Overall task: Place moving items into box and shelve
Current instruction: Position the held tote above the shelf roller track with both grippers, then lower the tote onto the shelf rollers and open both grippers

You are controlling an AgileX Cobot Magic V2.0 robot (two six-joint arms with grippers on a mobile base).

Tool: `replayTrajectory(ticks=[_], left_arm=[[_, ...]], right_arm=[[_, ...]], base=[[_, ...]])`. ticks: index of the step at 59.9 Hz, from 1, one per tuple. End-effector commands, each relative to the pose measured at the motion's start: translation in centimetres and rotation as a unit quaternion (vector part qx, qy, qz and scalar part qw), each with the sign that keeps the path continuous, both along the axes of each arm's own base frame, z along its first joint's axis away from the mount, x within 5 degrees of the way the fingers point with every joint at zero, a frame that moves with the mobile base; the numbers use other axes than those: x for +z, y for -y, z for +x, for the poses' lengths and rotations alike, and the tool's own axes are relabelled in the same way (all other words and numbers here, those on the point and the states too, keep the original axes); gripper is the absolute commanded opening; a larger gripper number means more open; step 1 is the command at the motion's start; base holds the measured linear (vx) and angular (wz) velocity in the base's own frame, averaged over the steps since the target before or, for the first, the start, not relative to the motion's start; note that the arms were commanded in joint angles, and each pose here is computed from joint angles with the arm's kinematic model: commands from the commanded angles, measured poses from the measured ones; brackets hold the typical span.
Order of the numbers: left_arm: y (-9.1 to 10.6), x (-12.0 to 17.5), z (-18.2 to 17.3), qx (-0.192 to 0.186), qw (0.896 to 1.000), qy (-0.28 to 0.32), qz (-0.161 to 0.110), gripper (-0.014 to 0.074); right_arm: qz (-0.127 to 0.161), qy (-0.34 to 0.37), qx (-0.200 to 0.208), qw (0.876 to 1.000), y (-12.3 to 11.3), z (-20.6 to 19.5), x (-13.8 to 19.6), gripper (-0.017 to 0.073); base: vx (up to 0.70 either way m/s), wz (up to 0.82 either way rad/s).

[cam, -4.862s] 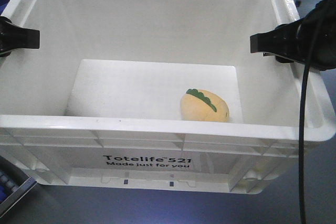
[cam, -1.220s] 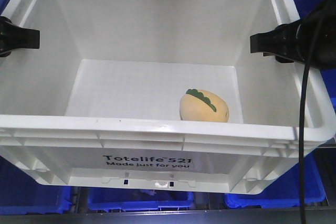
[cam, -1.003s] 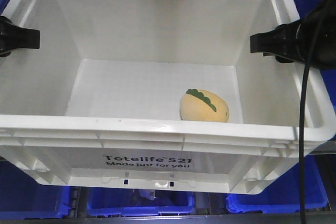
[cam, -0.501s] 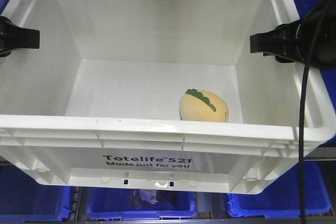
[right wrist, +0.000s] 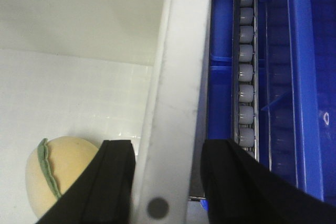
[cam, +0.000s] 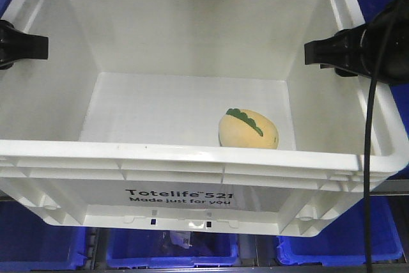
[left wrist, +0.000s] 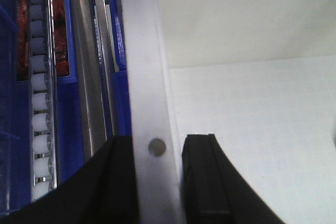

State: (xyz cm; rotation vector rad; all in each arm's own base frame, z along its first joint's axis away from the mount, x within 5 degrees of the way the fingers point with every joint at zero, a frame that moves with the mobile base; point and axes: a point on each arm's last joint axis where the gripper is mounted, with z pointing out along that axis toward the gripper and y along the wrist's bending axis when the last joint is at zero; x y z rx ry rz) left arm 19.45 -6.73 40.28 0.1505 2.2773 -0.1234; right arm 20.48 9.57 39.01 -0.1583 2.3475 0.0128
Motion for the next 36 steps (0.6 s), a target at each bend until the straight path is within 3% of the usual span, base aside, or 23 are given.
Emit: replayTrajectory(ticks=[1,10,26,36], left_arm=[[-0.2,3.2,-0.4,-0.013,0.993,0.112,-0.018,0.014],[-0.2,3.2,-0.4,-0.014,0.993,0.113,-0.018,0.014],[0.3,1.4,0.4,-0.028,0.99,0.134,-0.021,0.014],[0.8,-0.4,1.8,-0.036,0.98,0.195,-0.018,0.0148]], right_arm=[[0.007,0.095,-0.004,0.995,0.8,0.2,2.7,0.0148],[-0.022,0.103,-0.012,0.994,1.2,0.4,2.8,0.0148],[-0.007,0.126,0.012,0.992,-0.3,2.1,2.3,0.0148],[-0.028,0.135,0.028,0.99,-2.0,5.0,0.5,0.0151]], base=[[0.0,0.0],[0.0,0.0],[0.0,0.0],[0.0,0.0]])
